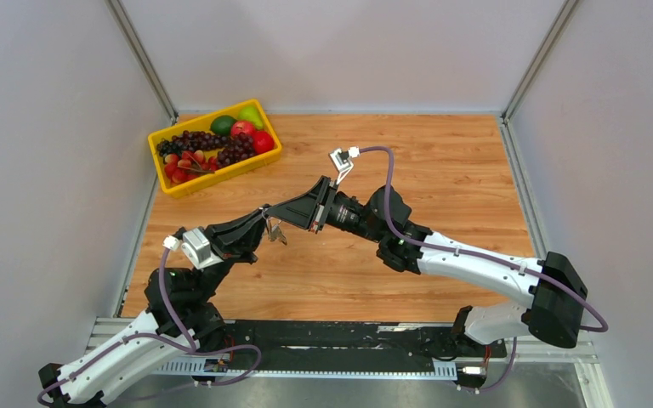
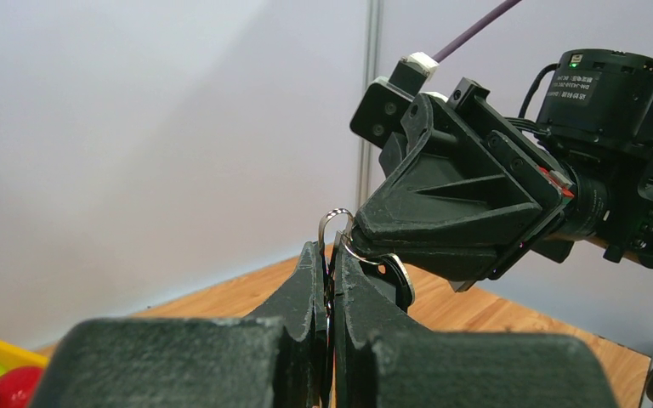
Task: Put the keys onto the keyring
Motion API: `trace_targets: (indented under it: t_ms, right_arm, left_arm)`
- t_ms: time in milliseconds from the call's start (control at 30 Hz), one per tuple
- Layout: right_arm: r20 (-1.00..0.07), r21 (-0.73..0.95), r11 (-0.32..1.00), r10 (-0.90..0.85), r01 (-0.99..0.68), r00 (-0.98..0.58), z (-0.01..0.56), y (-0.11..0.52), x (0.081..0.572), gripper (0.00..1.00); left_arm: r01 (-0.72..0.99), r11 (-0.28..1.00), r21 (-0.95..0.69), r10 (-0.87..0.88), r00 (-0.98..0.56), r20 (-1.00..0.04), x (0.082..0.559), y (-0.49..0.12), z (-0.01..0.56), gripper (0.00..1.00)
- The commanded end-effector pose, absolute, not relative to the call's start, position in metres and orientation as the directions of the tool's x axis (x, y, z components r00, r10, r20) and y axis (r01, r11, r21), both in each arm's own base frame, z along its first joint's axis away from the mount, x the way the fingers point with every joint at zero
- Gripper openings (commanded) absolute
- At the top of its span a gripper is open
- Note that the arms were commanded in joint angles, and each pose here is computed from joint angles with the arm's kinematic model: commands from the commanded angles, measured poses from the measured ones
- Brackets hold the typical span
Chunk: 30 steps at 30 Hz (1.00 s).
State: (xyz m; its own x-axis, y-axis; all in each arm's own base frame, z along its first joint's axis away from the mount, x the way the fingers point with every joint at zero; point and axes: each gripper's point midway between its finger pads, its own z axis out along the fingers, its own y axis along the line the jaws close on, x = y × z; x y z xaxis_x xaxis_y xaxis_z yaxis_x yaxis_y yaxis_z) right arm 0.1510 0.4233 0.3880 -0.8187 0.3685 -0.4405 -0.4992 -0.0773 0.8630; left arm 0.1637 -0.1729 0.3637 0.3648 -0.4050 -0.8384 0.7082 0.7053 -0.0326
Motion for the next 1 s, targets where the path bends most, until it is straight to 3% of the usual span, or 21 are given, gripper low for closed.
trace_targets:
  t_ms: [0,967]
  right_arm:
    - [-0.442,0.835,-0.161,0.372,-0.526,-0.816,0.416,0.424,0.139,0.00]
    - [-0.483,0.789,-0.195,0.390,-0.582,-0.784,0.444,0.410,0.139,0.00]
  left_arm:
    - [0.694,0.719,-0.035,-0.428,0.402,-0.809,0.163,-0.166,0.375,0.01]
    - [0.765,0.644,0.030,-0.404,0.373,-0.835,0.145,-0.178,0.374,0.00]
